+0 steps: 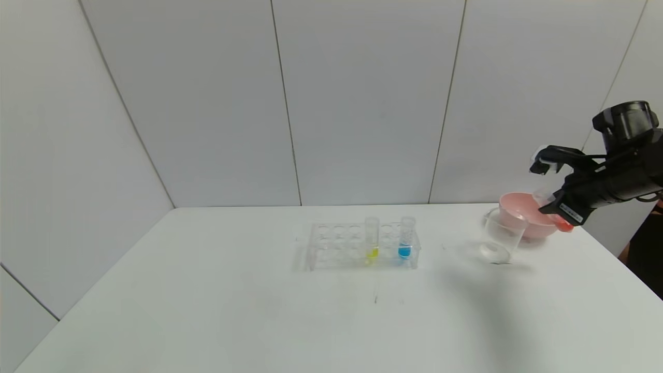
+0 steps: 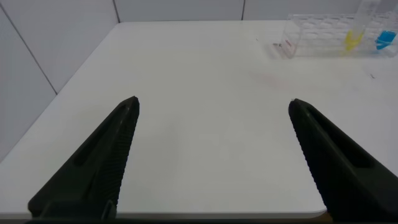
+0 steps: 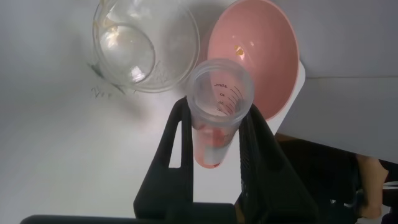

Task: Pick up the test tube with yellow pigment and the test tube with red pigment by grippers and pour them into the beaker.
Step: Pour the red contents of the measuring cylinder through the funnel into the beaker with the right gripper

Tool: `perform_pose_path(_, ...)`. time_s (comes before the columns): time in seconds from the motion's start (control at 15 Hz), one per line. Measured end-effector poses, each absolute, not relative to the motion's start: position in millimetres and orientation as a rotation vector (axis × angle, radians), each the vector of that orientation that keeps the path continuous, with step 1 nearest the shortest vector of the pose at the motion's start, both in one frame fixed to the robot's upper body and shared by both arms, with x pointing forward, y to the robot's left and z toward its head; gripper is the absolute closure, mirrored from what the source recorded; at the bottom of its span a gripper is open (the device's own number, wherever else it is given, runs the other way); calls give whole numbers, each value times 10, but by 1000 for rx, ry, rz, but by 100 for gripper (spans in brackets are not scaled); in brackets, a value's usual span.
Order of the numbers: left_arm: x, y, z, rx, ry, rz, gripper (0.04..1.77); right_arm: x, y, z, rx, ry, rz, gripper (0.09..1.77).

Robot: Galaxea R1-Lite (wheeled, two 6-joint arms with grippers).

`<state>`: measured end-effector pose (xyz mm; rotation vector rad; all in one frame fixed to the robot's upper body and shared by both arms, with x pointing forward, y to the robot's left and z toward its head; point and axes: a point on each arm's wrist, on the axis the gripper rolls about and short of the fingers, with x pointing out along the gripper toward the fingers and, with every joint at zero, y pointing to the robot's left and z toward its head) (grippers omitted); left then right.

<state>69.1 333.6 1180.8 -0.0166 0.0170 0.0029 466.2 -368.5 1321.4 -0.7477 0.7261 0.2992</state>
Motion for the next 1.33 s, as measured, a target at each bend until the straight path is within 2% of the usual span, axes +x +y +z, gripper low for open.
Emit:
perform_pose_path(0.2, 691, 3336, 11808, -16, 17, 3, 9, 4581, -3656, 13350, -767, 810, 352, 137)
perform_pose_path(0.73, 691, 3336, 11808, -17, 17, 3, 9, 4605, -3564, 13518, -888, 930, 300, 137)
perform_pose_path(0.93, 691, 3336, 11808, -17, 17, 3, 9, 4617, -3432, 13515, -935, 985, 306, 137)
perform_pose_path(1.33, 691, 3336, 11808, -17, 17, 3, 9, 4735, -3178, 13459, -1043, 1016, 233, 137)
